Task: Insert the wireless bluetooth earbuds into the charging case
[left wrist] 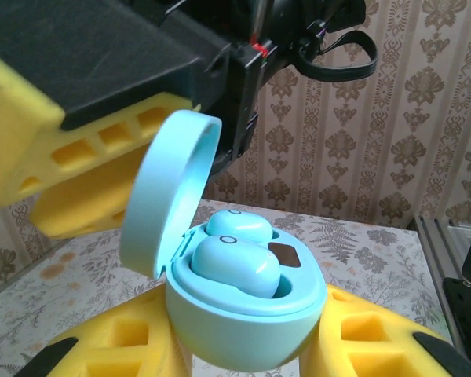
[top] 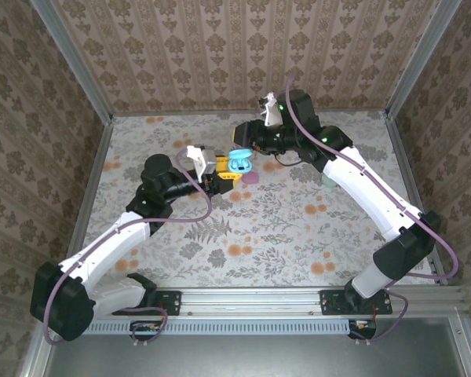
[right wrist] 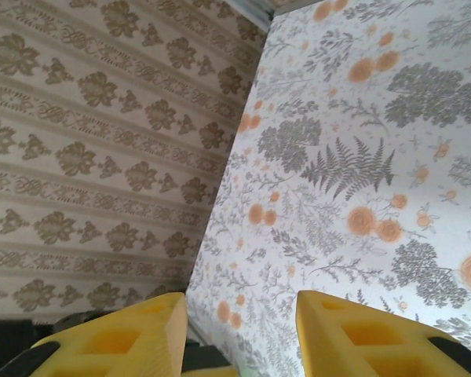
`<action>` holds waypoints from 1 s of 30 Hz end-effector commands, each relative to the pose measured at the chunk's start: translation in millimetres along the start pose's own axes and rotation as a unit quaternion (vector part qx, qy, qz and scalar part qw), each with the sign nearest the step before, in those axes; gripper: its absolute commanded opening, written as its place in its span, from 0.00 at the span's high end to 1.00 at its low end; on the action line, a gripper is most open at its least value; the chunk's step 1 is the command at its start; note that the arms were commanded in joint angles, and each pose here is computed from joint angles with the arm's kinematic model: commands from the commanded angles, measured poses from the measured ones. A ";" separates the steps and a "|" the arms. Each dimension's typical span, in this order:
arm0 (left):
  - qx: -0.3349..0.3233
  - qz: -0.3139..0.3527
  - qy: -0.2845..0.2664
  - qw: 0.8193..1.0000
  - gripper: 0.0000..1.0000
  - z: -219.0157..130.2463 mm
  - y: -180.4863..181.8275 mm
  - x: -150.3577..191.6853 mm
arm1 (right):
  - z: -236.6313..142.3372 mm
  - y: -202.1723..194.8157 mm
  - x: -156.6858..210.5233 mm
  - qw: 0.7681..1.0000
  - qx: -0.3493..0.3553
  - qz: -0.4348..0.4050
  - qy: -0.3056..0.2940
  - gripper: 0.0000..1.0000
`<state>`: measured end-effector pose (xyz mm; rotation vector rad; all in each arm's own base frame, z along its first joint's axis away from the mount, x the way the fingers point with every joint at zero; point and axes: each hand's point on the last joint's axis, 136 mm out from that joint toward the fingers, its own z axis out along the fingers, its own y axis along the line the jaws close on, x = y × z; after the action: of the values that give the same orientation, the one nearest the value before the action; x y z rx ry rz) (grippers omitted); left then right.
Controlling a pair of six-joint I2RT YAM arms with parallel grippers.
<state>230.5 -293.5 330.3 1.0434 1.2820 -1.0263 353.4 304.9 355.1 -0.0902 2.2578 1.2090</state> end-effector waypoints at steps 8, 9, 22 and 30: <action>-0.017 0.017 -0.026 0.999 0.71 2.5 8.3 -21.8 | -28.6 3.9 27.4 0.999 -0.043 0.021 0.003 0.52; -0.016 0.015 -0.028 0.999 0.71 2.6 8.6 -22.7 | -28.5 3.3 27.8 0.998 -0.051 0.025 -0.001 0.51; -0.015 -0.006 -0.060 0.998 0.71 4.1 13.5 -33.2 | -36.5 15.0 35.5 0.978 -0.178 0.108 0.006 0.33; -0.016 -0.017 -0.073 0.997 0.71 4.4 16.0 -36.1 | -28.9 20.6 37.1 0.967 -0.219 0.127 0.026 0.42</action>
<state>245.5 -296.2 346.6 0.9363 1.2628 -1.0813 309.3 299.6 352.5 0.0425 2.0916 1.7653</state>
